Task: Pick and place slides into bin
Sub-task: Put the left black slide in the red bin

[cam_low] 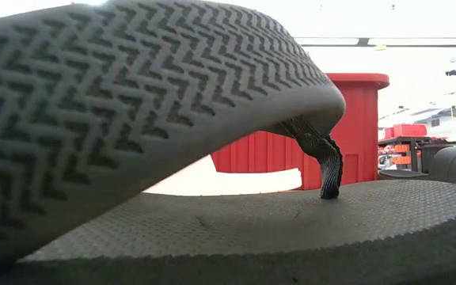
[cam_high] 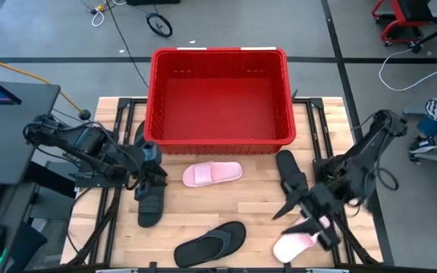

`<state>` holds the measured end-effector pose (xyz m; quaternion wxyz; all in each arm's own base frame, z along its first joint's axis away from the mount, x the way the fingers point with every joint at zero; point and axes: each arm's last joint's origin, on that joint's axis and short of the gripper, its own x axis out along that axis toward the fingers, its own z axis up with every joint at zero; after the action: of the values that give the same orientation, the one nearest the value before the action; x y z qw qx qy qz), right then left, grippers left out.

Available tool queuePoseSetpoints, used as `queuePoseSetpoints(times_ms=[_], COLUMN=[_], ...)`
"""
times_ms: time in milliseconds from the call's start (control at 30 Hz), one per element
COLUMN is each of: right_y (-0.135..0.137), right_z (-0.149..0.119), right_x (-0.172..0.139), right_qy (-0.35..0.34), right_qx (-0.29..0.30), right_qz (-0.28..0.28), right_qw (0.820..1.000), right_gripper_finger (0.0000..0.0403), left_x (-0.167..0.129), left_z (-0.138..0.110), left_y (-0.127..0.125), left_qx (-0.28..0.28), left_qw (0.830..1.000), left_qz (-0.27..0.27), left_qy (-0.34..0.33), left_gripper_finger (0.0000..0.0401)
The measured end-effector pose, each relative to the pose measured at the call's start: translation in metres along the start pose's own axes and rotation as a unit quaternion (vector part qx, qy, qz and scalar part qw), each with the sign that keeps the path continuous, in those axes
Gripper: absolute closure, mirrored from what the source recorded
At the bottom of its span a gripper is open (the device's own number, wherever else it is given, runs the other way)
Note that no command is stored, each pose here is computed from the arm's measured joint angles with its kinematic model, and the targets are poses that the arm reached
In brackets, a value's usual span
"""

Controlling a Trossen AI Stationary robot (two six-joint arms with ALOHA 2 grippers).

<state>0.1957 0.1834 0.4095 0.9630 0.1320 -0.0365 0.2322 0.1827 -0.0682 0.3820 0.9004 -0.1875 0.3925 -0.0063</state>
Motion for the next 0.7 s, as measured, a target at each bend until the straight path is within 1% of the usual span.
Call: queuePoseSetpoints(times_ms=[100, 200, 267, 333, 400, 433, 500, 600, 633, 700], right_y=[0.008, 0.012, 0.01, 0.005, -0.003, -0.008, -0.018, -0.032, -0.035, -0.038], right_z=[0.0, -0.001, 0.0, 0.003, 0.003, -0.001, -0.016, -0.049, -0.06, -0.081], right_x=[0.022, 0.039, 0.049, 0.053, 0.055, 0.056, 0.056, 0.056, 0.057, 0.062], right_qy=[0.005, 0.016, 0.028, 0.055, 0.096, 0.126, 0.187, 0.278, 0.301, 0.331], right_qx=[-0.024, -0.017, -0.017, -0.018, 0.014, 0.038, 0.093, 0.164, 0.19, 0.23], right_qz=[-0.001, -0.005, -0.017, -0.035, -0.062, -0.081, -0.128, -0.183, -0.196, -0.211], right_qw=[1.0, 1.0, 0.999, 0.998, 0.993, 0.988, 0.969, 0.928, 0.914, 0.891], right_gripper_finger=[0.0227, 0.0227, 0.0227, 0.0227, 0.0227, 0.0227, 0.0227, 0.0227, 0.0227, 0.0227], left_x=[0.0, -0.001, 0.002, 0.005, 0.01, 0.013, 0.02, 0.032, 0.036, 0.045], left_z=[-0.002, -0.006, -0.008, -0.013, -0.019, -0.022, -0.028, -0.036, -0.039, -0.045], left_y=[-0.003, -0.007, -0.009, -0.01, -0.01, -0.011, -0.013, -0.02, -0.023, -0.028], left_qx=[-0.016, -0.017, -0.025, -0.045, -0.076, -0.087, -0.103, -0.097, -0.092, -0.086], left_qw=[1.0, 1.0, 0.999, 0.997, 0.993, 0.99, 0.983, 0.975, 0.973, 0.967], left_qz=[-0.005, -0.016, -0.019, -0.007, 0.015, 0.03, 0.058, 0.086, 0.093, 0.113], left_qy=[0.004, 0.014, 0.031, 0.06, 0.092, 0.109, 0.141, 0.179, 0.189, 0.213], left_gripper_finger=[0.0228, 0.0228, 0.0229, 0.0229, 0.0229, 0.0229, 0.023, 0.0229, 0.0229, 0.023])
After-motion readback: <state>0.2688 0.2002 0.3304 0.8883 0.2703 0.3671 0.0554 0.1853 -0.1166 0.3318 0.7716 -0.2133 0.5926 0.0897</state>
